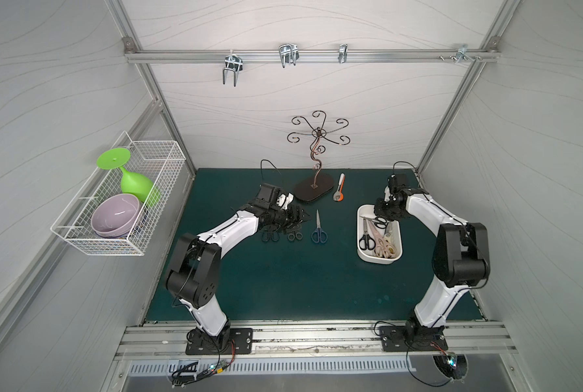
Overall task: Take the scissors out of the storage box
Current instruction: Pick up the scissors from the storage box.
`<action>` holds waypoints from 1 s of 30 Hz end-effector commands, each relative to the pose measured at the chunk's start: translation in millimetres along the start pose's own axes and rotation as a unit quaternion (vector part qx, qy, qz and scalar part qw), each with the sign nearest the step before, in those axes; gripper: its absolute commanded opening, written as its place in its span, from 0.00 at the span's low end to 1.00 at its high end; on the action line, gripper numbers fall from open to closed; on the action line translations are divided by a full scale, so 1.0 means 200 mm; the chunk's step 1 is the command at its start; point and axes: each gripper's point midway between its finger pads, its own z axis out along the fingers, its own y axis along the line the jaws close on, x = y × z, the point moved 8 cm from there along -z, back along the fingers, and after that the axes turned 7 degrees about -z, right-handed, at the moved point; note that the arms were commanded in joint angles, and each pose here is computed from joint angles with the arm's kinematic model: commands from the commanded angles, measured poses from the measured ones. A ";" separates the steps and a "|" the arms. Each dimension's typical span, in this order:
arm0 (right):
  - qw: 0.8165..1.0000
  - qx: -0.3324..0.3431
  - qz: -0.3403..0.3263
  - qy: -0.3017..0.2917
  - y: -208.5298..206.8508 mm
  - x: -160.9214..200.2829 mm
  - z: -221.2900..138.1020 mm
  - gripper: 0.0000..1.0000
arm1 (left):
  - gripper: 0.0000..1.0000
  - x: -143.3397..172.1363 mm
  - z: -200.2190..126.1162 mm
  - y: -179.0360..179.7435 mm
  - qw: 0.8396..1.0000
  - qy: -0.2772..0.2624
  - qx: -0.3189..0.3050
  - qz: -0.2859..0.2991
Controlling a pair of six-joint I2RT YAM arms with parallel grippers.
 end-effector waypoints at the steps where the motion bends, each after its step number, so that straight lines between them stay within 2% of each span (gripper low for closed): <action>1: 0.998 0.024 -0.017 0.053 0.05 0.19 -0.07 0.26 | 0.73 -0.06 0.01 -0.08 0.999 0.001 0.030 0.020; 7: 0.995 0.025 -0.055 0.077 0.10 0.31 -0.07 0.25 | 0.73 -0.06 0.01 -0.08 0.999 0.010 0.027 0.027; 16: 0.984 0.083 -0.097 0.121 0.09 0.42 -0.01 0.25 | 0.73 -0.04 -0.02 -0.03 1.000 0.008 0.018 0.020; 30: 0.980 0.099 -0.113 0.130 0.07 0.42 0.09 0.25 | 0.73 -0.02 -0.02 -0.02 1.000 0.010 0.015 0.016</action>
